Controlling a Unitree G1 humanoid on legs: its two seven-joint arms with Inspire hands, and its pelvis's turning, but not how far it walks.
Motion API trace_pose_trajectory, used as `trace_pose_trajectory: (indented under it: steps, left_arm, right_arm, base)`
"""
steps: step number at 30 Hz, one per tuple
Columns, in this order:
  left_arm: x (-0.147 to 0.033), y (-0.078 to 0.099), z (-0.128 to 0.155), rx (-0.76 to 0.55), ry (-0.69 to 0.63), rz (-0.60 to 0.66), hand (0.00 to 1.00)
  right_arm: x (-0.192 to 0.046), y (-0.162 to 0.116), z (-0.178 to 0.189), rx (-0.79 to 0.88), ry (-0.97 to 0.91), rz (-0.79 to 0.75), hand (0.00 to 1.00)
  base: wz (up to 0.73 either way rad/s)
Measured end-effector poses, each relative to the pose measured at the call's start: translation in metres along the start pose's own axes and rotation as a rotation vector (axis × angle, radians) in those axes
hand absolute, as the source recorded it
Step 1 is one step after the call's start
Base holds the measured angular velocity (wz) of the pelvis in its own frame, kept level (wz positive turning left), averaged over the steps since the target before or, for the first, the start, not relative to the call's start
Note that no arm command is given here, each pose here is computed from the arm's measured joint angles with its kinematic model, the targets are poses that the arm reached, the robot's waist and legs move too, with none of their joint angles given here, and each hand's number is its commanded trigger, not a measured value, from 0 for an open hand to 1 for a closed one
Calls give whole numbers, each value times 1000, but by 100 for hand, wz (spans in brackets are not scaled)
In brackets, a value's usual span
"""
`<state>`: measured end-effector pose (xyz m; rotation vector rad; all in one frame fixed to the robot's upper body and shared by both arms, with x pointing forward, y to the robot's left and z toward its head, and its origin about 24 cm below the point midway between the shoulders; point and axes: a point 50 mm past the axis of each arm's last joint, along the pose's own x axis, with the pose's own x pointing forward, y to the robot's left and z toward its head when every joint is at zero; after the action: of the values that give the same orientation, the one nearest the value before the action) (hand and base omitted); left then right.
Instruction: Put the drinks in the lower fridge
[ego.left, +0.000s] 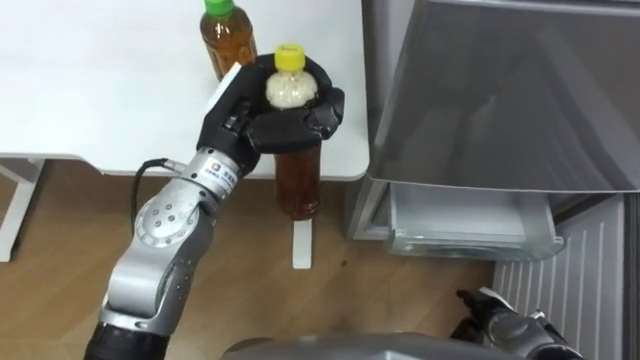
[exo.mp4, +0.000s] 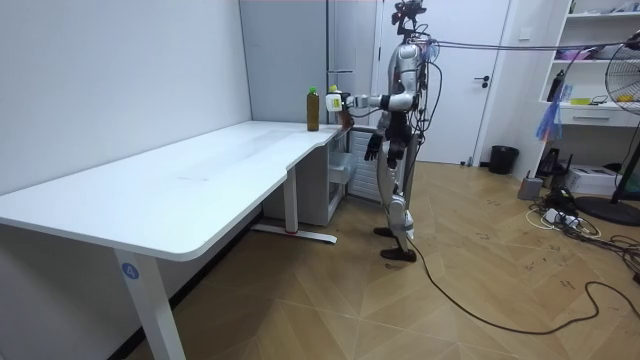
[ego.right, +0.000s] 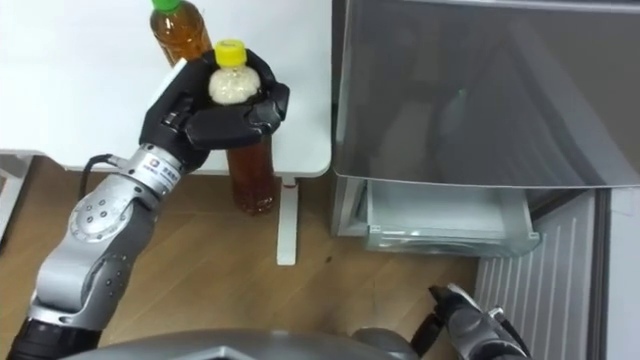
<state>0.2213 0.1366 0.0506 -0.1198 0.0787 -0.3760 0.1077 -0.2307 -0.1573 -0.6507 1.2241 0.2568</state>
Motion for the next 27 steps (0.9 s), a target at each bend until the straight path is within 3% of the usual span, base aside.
trace_pose_trajectory:
  steps: [4, 11, 27]
  left_arm:
    - [-2, 0, -5, -95, 7, -7, 100]
    - [-15, 1, -17, -156, 50, -13, 100]
    - [-18, 4, -22, -150, 55, -51, 100]
  right_arm:
    - [-4, -9, 35, 41, -174, -30, 0]
    - [-33, 2, 103, 115, -536, 84, 0]
    - [-69, 23, 139, 46, -784, 390, 0]
  base:
    - [-7]
    - [4]
    - [3]
